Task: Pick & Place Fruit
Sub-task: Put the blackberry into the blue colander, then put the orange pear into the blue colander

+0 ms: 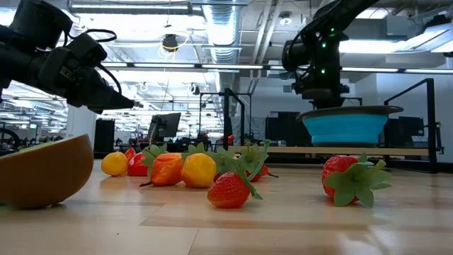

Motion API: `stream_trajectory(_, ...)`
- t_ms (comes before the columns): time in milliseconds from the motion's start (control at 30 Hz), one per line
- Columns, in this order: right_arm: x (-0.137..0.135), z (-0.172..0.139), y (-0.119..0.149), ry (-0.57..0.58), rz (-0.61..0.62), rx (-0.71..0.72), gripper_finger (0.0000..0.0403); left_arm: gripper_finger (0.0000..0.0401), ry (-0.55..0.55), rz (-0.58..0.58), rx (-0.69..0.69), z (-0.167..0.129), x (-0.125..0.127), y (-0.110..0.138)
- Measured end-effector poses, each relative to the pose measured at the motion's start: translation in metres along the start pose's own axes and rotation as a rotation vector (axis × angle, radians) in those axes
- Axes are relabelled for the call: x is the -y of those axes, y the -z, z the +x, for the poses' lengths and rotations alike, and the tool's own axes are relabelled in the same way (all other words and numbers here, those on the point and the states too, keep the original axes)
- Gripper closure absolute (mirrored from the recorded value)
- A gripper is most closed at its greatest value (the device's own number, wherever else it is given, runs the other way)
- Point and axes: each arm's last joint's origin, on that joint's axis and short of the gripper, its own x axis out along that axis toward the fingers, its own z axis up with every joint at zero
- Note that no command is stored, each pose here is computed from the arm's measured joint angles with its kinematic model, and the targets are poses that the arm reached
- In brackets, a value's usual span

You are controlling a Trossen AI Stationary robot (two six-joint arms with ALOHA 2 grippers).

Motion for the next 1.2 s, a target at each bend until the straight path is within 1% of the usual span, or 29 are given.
stream_trajectory(167, -0.003, 0.005, -0.002, 0.002, -0.049, -0.018, 0.0167, 0.04, 0.0, 0.0, 0.0, 0.0, 0.0, 0.0)
stream_trajectory(233, -0.002, 0.002, -0.005, 0.001, -0.042, -0.005, 0.0153, 0.04, 0.0, 0.0, 0.0, 0.0, 0.0, 0.0)
stream_trajectory(300, -0.001, -0.004, -0.006, -0.001, -0.026, 0.014, 0.0152, 0.04, 0.0, 0.0, 0.0, 0.0, 0.0, 0.0)
stream_trajectory(400, 0.001, -0.021, -0.011, -0.01, -0.008, 0.082, 0.0163, 0.04, 0.0, 0.0, 0.0, 0.0, 0.0, 0.0)
stream_trajectory(500, -0.001, -0.042, -0.015, -0.023, -0.009, 0.153, 0.0183, 0.04, 0.0, 0.0, 0.0, 0.0, 0.0, 0.0)
stream_trajectory(600, -0.007, -0.065, -0.017, -0.042, -0.024, 0.234, 0.0204, 0.04, 0.0, 0.0, 0.0, 0.0, 0.0, 0.0)
stream_trajectory(767, -0.024, -0.097, -0.013, -0.084, -0.085, 0.341, 0.0239, 0.04, 0.0, 0.0, 0.0, 0.0, 0.0, 0.0)
stream_trajectory(900, -0.041, -0.112, -0.003, -0.113, -0.148, 0.387, 0.0263, 0.04, 0.0, 0.0, 0.0, 0.0, 0.0, 0.0)
stream_trajectory(1033, -0.056, -0.121, 0.007, -0.136, -0.208, 0.405, 0.0284, 0.04, 0.0, -0.001, 0.0, 0.0, 0.0, 0.0)
stream_trajectory(1200, -0.079, -0.13, 0.02, -0.174, -0.248, 0.419, 0.0302, 0.04, 0.0, -0.002, -0.001, 0.0, 0.0, 0.0)
